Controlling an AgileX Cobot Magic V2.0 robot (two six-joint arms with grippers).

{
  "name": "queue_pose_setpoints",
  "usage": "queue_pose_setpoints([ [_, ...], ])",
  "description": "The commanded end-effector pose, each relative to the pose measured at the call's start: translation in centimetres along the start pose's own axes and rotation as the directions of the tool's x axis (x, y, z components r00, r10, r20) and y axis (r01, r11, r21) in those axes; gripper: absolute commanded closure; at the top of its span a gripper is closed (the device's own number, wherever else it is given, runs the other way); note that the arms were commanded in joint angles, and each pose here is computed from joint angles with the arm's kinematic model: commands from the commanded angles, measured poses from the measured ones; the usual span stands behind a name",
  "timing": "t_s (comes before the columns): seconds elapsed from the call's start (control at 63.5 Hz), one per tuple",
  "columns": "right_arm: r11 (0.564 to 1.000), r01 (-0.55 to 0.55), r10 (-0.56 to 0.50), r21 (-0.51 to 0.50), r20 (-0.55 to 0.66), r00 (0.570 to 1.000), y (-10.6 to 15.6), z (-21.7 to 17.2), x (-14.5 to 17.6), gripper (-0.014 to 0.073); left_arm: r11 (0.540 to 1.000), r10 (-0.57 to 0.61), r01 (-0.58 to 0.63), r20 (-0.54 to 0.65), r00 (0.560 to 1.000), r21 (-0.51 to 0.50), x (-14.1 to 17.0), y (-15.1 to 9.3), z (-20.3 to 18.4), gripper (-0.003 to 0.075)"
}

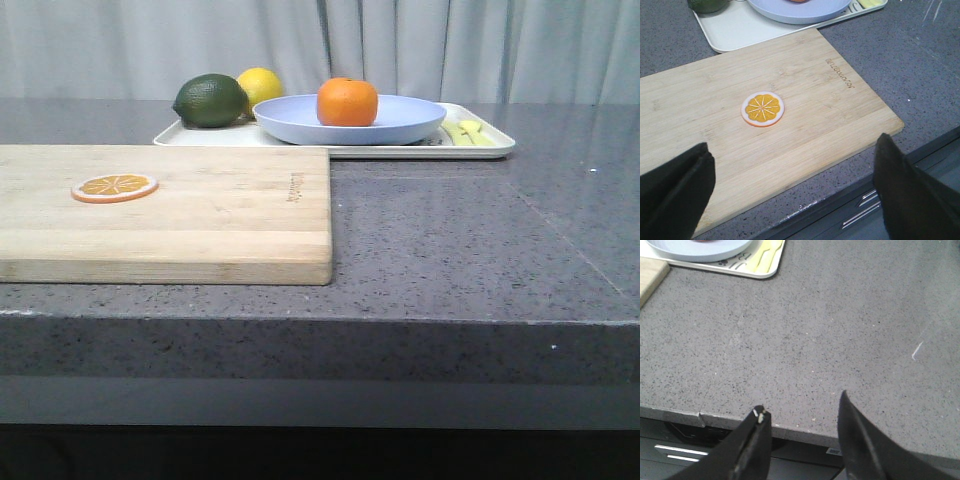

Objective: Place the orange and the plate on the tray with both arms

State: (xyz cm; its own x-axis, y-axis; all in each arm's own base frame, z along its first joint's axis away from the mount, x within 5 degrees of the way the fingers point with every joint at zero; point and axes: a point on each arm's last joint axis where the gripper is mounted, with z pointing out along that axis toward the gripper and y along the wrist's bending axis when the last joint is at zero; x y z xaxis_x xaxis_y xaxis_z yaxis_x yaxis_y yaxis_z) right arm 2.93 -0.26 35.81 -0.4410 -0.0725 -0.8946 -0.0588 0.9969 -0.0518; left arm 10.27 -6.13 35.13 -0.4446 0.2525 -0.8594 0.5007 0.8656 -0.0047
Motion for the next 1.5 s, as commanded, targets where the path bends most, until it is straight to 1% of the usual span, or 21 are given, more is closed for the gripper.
queue_pose_setpoints([
  [0.0, 1.0, -0.008, 0.009, -0.011, 0.088, 0.996, 0.1, -0.2, -1.3, 0.0253, 1.0, -0.015, 0.014, 0.103, 0.995, 0.009, -1.4, -0.1, -0.6, 0.0104],
  [0.079, 0.998, -0.032, 0.037, -0.05, 0.093, 0.995, 0.4, -0.2, -1.3, 0.0253, 1.0, -0.015, 0.014, 0.103, 0.995, 0.009, -1.4, -0.1, -0.6, 0.0104],
  [0.142, 0.993, -0.065, 0.075, -0.103, 0.095, 0.993, 0.9, -0.3, -1.4, 0.0253, 1.0, -0.015, 0.014, 0.103, 0.995, 0.009, -1.4, -0.1, -0.6, 0.0104],
  [0.236, 0.987, -0.086, 0.1, -0.136, 0.103, 0.99, 1.2, -0.3, -1.5, 0.0253, 1.0, -0.015, 0.014, 0.103, 0.995, 0.009, -1.4, -0.1, -0.6, 0.0104],
  [0.504, 0.988, -0.081, 0.095, -0.129, 0.103, 0.99, 1.1, -0.3, -1.5, 0.0244, 1.0, -0.015, 0.014, 0.103, 0.995, 0.009, -1.4, -0.1, -0.6, 0.0104],
  [0.646, 0.994, -0.058, 0.067, -0.092, 0.094, 0.993, 0.8, -0.3, -1.4, 0.0176, 1.0, -0.015, 0.014, 0.103, 0.995, 0.009, -1.4, -0.1, -0.6, 0.0104],
  [0.756, 0.994, -0.057, 0.064, -0.089, 0.082, 0.995, 0.8, -0.2, -1.2, 0.0201, 1.0, -0.015, 0.014, 0.103, 0.995, 0.009, -1.4, -0.1, -0.6, 0.0116],
  [0.851, 0.995, -0.051, 0.058, -0.089, 0.082, 0.995, 0.8, -0.2, -1.2, 0.0287, 1.0, -0.015, 0.014, 0.103, 0.995, 0.009, -1.4, -0.1, -0.6, 0.0187],
  [0.946, 0.995, -0.051, 0.058, -0.089, 0.082, 0.995, 0.8, -0.2, -1.2, 0.0414, 1.0, -0.015, 0.014, 0.103, 0.995, 0.009, -1.4, -0.1, -0.6, 0.0314],
  [1.024, 0.994, -0.057, 0.064, -0.089, 0.082, 0.995, 0.8, -0.2, -1.2, 0.0493, 1.0, -0.015, 0.014, 0.103, 0.995, 0.009, -1.4, -0.1, -0.6, 0.0414],
  [1.15, 0.995, -0.051, 0.058, -0.089, 0.082, 0.995, 0.8, -0.2, -1.2, 0.0595, 1.0, -0.015, 0.014, 0.103, 0.995, 0.009, -1.4, -0.1, -0.6, 0.0566],
  [1.261, 0.994, -0.057, 0.064, -0.089, 0.082, 0.995, 0.8, -0.2, -1.2, 0.066, 1.0, -0.015, 0.014, 0.103, 0.995, 0.009, -1.4, -0.1, -0.6, 0.0671],
  [1.339, 0.994, -0.057, 0.064, -0.089, 0.082, 0.995, 0.8, -0.2, -1.2, 0.0661, 1.0, -0.015, 0.014, 0.103, 0.995, 0.009, -1.4, -0.1, -0.6, 0.0735],
  [1.481, 0.994, -0.057, 0.064, -0.089, 0.083, 0.995, 0.8, -0.3, -1.3, 0.0661, 1.0, -0.015, 0.014, 0.103, 0.995, 0.009, -1.4, -0.1, -0.6, 0.074],
])
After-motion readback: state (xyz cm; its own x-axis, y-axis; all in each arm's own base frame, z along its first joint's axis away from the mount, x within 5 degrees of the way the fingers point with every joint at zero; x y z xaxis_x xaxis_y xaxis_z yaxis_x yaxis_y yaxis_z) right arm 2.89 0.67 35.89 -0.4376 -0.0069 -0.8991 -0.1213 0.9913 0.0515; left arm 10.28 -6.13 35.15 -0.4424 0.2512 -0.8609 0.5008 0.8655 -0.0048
